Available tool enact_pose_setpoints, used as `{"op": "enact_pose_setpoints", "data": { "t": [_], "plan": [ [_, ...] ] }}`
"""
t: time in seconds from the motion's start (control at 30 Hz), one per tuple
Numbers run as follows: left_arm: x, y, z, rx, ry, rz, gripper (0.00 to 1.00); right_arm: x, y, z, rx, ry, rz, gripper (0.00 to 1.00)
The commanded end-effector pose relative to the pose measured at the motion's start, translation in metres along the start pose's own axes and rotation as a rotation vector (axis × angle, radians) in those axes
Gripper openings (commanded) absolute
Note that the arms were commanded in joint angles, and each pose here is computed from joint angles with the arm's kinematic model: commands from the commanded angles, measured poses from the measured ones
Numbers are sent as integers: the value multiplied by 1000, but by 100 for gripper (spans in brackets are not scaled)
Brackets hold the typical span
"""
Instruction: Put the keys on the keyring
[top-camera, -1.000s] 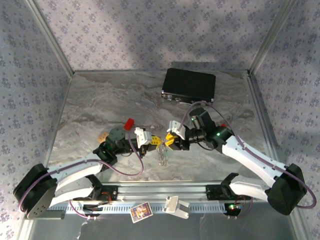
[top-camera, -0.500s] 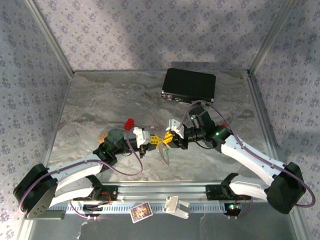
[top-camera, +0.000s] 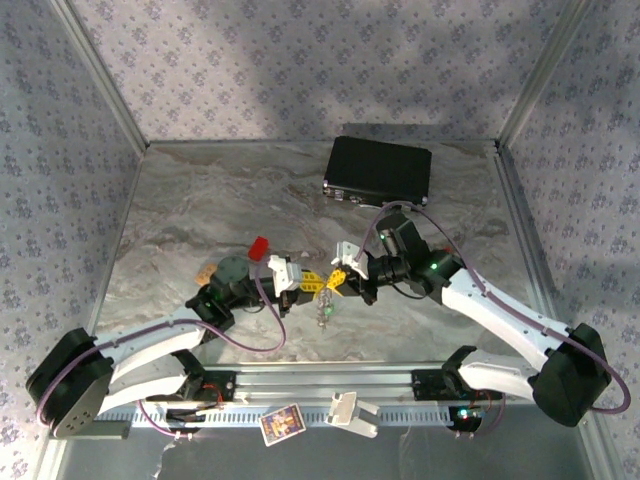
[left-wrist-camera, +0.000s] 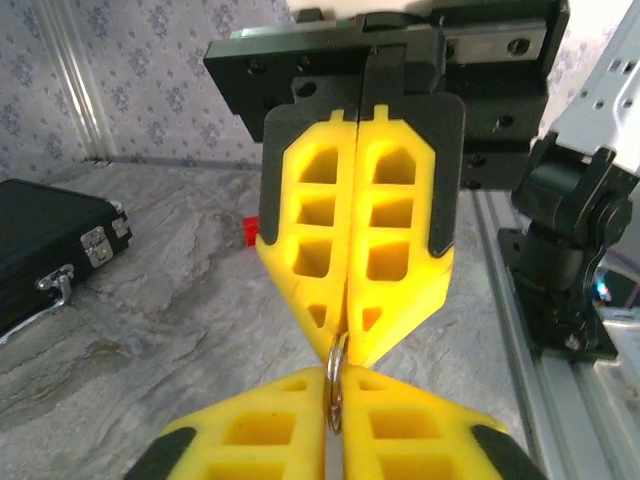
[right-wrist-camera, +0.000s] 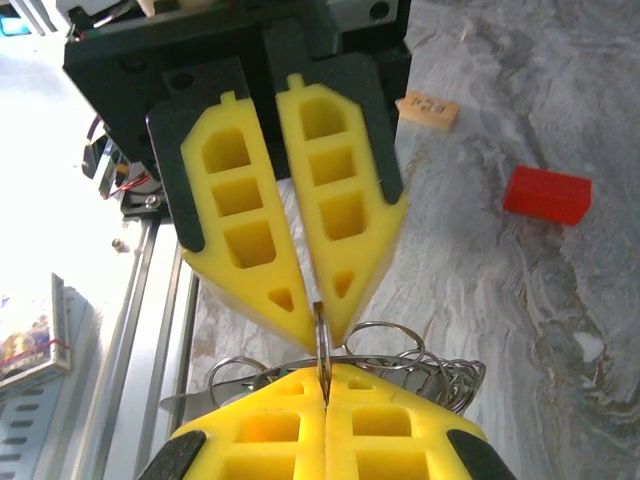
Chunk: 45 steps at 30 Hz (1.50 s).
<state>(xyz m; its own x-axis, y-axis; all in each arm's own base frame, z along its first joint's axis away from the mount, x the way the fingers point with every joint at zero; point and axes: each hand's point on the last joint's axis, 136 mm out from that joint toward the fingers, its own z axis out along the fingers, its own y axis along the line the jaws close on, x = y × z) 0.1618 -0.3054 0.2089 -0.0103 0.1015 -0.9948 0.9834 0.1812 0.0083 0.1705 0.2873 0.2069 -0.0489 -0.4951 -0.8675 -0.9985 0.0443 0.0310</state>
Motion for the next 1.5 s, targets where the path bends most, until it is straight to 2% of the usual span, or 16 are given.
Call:
{"op": "enact_pose_setpoints", "data": {
  "t": [0.0,0.13,0.27,0.43,0.67,0.87,0.97,1.07,1.2,1.47],
  "plan": [
    [-12,1,0,-4,17,43,14,0,3,-6,-2,68,-38,0],
    [-8,1,1,3,65,35,17,9,3,-6,11,146,-54,0],
    [-3,-2,2,31,117,45,22,6,2,-5,25,168,-80,0],
    [-2,-10,5,92,136,46,22,2,1,-2,39,188,-100,0],
    [-3,-13,8,128,152,55,9,2,7,2,32,246,-139,0],
    [-2,-15,8,144,170,68,0,-8,9,-4,22,179,-115,0],
    [-5,-16,7,141,142,75,0,-7,3,-10,31,113,-65,18],
    [-10,-14,7,117,75,76,0,0,2,-12,17,79,-13,28],
    [-18,-12,6,93,-3,80,0,8,4,-10,7,93,13,30],
    [-15,-15,4,101,0,84,0,8,2,-8,11,96,8,27]
  ]
}}
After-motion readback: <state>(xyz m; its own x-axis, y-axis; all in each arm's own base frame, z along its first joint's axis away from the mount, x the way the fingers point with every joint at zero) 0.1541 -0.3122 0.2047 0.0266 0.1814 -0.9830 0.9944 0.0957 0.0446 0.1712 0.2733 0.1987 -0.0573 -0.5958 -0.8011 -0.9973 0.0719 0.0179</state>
